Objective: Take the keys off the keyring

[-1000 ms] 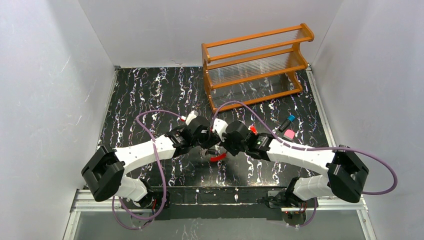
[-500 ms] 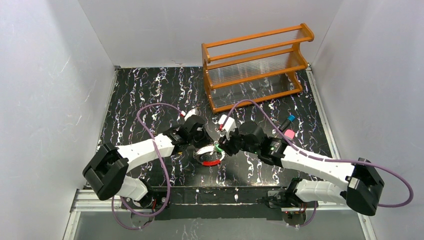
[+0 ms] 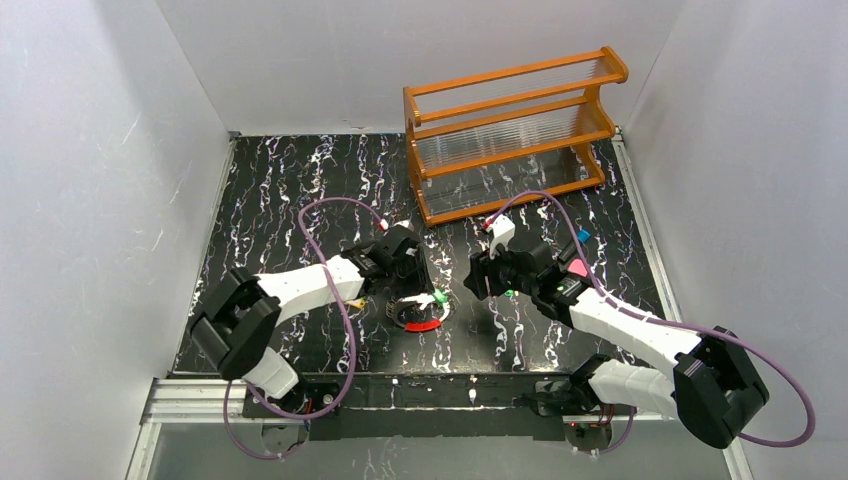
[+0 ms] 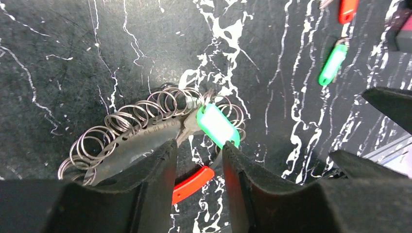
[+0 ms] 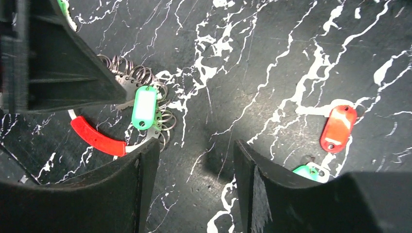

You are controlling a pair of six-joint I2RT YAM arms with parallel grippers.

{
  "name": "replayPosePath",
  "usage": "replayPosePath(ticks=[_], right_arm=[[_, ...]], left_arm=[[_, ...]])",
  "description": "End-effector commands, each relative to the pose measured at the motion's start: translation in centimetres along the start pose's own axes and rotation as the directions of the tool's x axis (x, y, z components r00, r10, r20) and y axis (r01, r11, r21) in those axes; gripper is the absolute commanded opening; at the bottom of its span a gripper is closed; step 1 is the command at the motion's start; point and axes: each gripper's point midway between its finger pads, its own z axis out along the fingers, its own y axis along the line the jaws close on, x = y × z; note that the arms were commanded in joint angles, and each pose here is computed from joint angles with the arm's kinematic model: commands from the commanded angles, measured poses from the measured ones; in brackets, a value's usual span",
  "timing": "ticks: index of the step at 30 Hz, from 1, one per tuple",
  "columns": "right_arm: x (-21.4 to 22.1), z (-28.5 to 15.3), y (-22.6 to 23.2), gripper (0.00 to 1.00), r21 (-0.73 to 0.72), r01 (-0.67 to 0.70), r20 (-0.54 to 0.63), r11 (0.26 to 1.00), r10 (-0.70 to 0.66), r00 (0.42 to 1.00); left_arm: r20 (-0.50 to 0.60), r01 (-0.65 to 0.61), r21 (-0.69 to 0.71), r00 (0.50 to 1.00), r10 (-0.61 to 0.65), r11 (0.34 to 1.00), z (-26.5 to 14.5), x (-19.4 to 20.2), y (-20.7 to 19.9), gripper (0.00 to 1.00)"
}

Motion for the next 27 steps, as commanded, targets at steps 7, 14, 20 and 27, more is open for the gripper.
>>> replayPosePath(ticks=[7,14,20,27], right_arm=[[-1.4,0.1,1.6,0.65,-0.094,-0.063,0.102,0.994,0.073,0.992],[-0.8,0.3,1.9,0.65,-0.113,-0.064,0.095,0.992,0.075,0.993],[-0.5,0.4,2.0,0.65,-0.127,-0.059,0.098,0.99,0.072,0.993],[-0.6,0.6,2.0,0.65,-0.128,-0.071,0.091,0.989,0.083,0.992]], left_arm=[[-0.077,-0.018,0.007,0.997,0.019,1.0,1.9,0.4,-1.1,0.35],[-0.045,0.008,-0.001,0.999,-0.008,1.0,1.8,-0.3,-0.9,0.36],[-0.054,0.048,0.043,0.997,-0.046,0.998,2.1,-0.5,-0.9,0.35],[-0.096,0.064,0.06,0.994,-0.058,0.996,2.6,0.2,-0.9,0.32]])
